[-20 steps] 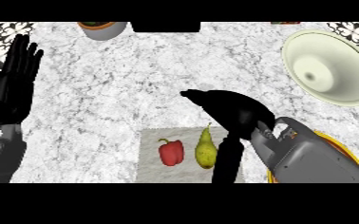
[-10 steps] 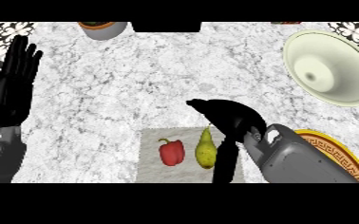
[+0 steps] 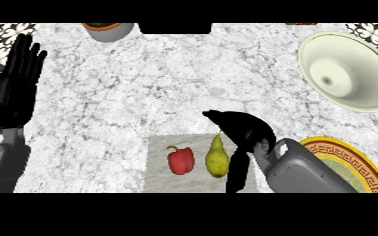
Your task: Pick the pear from the placemat and place it in the bowl
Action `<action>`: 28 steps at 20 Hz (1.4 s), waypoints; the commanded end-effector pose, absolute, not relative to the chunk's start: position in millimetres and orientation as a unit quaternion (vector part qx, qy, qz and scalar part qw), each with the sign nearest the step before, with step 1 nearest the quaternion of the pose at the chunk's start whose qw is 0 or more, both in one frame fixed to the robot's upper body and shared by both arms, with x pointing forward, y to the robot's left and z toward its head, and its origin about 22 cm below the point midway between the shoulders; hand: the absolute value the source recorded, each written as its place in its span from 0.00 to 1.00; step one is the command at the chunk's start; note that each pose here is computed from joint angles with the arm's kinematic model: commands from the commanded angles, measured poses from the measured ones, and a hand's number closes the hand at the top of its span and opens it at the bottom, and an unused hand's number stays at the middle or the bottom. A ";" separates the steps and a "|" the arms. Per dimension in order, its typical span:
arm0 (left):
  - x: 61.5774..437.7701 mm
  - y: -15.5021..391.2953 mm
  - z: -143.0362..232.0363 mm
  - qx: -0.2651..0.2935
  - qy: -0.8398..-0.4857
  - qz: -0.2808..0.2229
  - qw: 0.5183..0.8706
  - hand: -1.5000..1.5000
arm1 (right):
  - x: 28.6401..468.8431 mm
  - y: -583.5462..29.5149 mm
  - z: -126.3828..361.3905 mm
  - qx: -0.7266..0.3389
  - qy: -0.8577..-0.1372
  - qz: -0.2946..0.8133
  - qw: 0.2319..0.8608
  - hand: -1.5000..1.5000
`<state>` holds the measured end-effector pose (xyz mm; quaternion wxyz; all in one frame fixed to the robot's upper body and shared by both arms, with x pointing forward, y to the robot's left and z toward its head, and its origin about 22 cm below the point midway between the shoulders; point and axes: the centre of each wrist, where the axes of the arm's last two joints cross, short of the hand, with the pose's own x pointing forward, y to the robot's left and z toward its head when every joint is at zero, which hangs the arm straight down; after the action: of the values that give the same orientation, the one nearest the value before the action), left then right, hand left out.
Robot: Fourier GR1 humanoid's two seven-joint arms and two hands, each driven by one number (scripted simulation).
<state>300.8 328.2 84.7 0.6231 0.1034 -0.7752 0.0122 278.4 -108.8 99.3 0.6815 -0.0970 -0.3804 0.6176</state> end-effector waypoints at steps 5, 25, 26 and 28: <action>290.1 341.6 73.7 0.100 -0.781 0.016 0.617 0.50 | 271.3 -86.7 63.5 -0.098 -0.388 0.621 0.674 0.00; 299.6 344.4 85.4 0.103 -0.779 0.013 0.619 0.50 | 274.0 -88.4 4.7 -0.100 -0.337 0.637 0.686 0.00; 300.9 333.6 85.8 0.116 -0.776 0.018 0.620 0.50 | 274.7 -89.1 2.7 -0.113 -0.325 0.638 0.689 0.00; 289.2 314.1 71.5 0.097 -0.776 0.010 0.623 0.50 | 286.9 -118.1 11.5 -0.110 -0.319 0.632 0.697 0.00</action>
<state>297.2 330.4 83.6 0.6211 0.1046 -0.7766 0.0135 278.6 -96.3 18.4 0.6832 -0.1020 -0.3436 0.6362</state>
